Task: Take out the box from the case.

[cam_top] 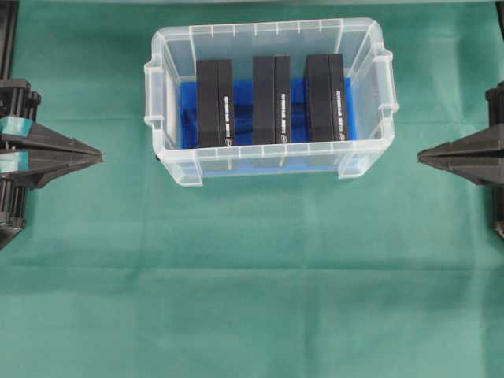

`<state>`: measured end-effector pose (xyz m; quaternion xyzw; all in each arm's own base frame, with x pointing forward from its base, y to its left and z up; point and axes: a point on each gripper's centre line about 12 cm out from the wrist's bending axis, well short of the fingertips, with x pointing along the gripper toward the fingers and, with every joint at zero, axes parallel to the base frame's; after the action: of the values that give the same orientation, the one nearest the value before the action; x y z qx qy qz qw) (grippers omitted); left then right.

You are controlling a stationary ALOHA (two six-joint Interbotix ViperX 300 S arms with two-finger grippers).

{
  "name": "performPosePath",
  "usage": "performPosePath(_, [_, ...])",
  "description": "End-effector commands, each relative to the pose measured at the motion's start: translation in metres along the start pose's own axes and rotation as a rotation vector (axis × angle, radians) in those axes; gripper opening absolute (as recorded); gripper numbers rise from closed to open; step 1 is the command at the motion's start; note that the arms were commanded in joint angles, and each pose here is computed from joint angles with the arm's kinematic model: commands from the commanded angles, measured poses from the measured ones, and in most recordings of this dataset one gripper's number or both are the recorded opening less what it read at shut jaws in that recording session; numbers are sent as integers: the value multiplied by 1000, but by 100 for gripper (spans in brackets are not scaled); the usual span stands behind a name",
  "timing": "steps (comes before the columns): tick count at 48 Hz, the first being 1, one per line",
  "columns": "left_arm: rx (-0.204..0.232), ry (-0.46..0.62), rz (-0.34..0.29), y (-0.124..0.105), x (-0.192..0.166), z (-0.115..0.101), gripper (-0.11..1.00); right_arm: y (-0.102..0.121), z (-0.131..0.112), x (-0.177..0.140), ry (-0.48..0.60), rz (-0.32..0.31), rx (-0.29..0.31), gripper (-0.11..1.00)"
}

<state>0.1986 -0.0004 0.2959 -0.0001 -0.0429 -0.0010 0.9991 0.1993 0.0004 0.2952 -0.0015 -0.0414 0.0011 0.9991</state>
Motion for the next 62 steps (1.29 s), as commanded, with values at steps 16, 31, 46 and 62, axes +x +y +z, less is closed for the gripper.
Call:
performPosePath(16, [-4, -26, -13, -2, 3, 28, 2, -1, 39, 10, 77, -3, 29, 1])
performPosePath(31, [-3, -26, -10, -2, 6, 94, 2, -1, 105, 9, 31, -3, 26, 1])
performPosePath(46, [-4, 71, -8, -2, 12, 114, 2, -1, 116, 11, 69, -3, 26, 1])
performPosePath(62, [-131, 324, 7, -3, 8, 92, 2, -2, 82, 11, 459, -38, 116, 1])
